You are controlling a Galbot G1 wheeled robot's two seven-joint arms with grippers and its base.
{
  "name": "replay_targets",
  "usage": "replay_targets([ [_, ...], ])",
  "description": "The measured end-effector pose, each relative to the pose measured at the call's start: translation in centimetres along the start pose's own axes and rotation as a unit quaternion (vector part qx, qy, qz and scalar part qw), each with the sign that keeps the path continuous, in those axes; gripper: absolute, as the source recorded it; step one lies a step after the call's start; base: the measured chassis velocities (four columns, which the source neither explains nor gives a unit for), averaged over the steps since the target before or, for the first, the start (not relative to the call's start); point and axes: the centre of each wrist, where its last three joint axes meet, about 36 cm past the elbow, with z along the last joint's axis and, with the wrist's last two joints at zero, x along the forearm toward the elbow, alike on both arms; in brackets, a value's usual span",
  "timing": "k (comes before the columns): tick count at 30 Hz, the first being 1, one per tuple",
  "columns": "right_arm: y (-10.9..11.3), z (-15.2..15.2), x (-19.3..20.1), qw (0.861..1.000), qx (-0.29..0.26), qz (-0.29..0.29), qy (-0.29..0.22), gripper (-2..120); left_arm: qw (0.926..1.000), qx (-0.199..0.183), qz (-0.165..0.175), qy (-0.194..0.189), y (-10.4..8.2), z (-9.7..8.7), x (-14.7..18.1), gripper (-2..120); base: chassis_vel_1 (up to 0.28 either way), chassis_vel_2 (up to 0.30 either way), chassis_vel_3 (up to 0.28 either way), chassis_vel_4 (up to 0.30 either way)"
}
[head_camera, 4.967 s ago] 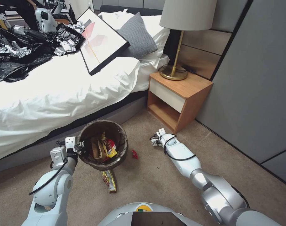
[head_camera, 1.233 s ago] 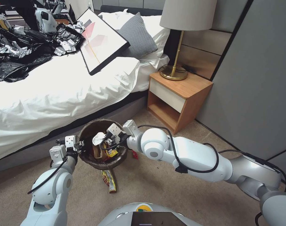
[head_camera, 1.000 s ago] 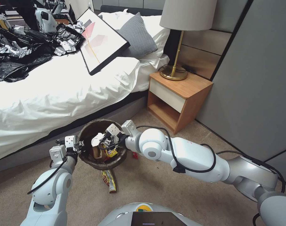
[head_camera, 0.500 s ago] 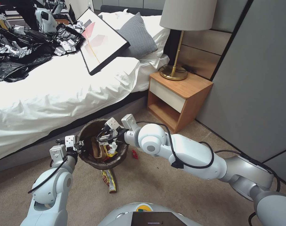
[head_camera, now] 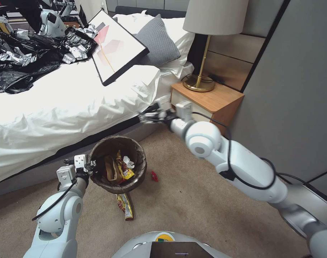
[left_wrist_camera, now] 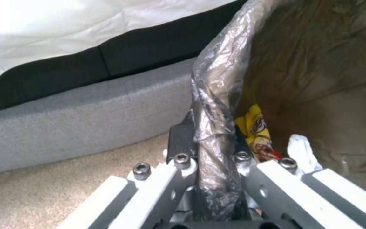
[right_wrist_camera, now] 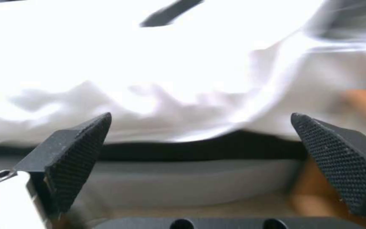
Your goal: Pick up the trash bin, then pick up the garbage from the floor and place it into the trash bin.
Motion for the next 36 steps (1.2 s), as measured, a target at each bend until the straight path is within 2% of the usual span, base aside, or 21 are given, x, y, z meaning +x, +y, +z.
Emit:
replay_targets([
  [1, 0.0, 0.0, 0.0, 1.0, 0.0, 0.0, 0.0, 100, 1.0, 0.0, 0.0, 0.0, 0.0, 0.0, 0.0, 0, 0.0, 0.0, 0.0, 0.0],
  [2, -1.1, 0.6, 0.6, 0.999, 0.002, 0.032, -0.014, 100, 1.0, 0.0, -0.001, 0.0, 0.0, 0.0, 0.0, 0, 0.0, 0.0, 0.0, 0.0],
  [3, -3.3, 2.0, 1.6, 0.994, 0.017, 0.099, -0.048, 100, 1.0, 0.001, -0.003, 0.0, 0.0, 0.0, 0.0, 0, 0.0, 0.0, 0.0, 0.0],
  [4, -4.5, 3.2, 2.3, 0.989, 0.025, 0.134, -0.063, 100, 1.0, 0.001, -0.003, 0.0, 0.0, 0.0, 0.0, 0, 0.0, 0.0, 0.0, 0.0],
  [5, -4.5, 3.2, 2.3, 0.989, 0.025, 0.134, -0.063, 100, 1.0, 0.001, -0.003, 0.0, 0.0, 0.0, 0.0, 0, 0.0, 0.0, 0.0, 0.0],
  [7, -6.5, 7.9, 4.1, 0.975, 0.039, 0.207, -0.071, 100, 1.0, 0.001, -0.002, 0.0, 0.1, -0.1, 0.1, 0, 0.0, 0.0, 0.0, 0.0],
  [8, -6.5, 7.9, 4.1, 0.975, 0.039, 0.207, -0.071, 100, 1.0, 0.001, -0.002, 0.0, 0.1, -0.1, 0.1, 0, 0.0, 0.0, 0.0, 0.0],
  [11, -7.3, 13.7, 5.9, 0.955, 0.056, 0.281, -0.083, 100, 1.0, 0.001, -0.004, -0.001, 0.0, -0.1, 0.2, 0, 0.0, 0.0, 0.0, 0.0],
  [12, -7.3, 13.7, 5.9, 0.955, 0.056, 0.281, -0.083, 100, 1.0, 0.001, -0.004, -0.001, 0.0, -0.1, 0.2, 0, 0.0, 0.0, 0.0, 0.0],
  [13, -6.8, 15.7, 6.2, 0.948, 0.054, 0.303, -0.085, 100, 1.0, 0.0, -0.006, 0.0, 0.0, -0.1, 0.2, 0, 0.0, 0.0, 0.0, 0.0],
  [17, -5.4, 18.1, 6.4, 0.942, 0.046, 0.322, -0.082, 100, 1.0, 0.0, -0.007, 0.0, 0.0, -0.2, 0.4, 0, 0.0, 0.0, 0.0, 0.0],
  [18, -4.4, 19.6, 6.8, 0.939, 0.047, 0.332, -0.077, 100, 1.0, -0.001, -0.007, 0.0, -0.1, -0.2, 0.5, 0, 0.0, 0.0, 0.0, 0.0],
  [20, -3.9, 20.3, 6.9, 0.939, 0.046, 0.333, -0.073, 100, 1.0, -0.001, -0.006, -0.001, -0.1, -0.2, 0.5, 0, 0.0, 0.0, 0.0, 0.0],
  [22, -2.3, 22.0, 7.3, 0.94, 0.046, 0.332, -0.065, 100, 1.0, -0.003, -0.004, -0.002, -0.2, -0.3, 0.6, 0, 0.0, 0.0, 0.0, 0.0],
  [36, -1.7, 21.9, 6.6, 0.943, 0.052, 0.319, -0.075, 100, 1.0, 0.001, 0.001, -0.002, -0.5, -0.2, 0.9, 0, 0.004, 0.003, 0.002, 0.004],
])
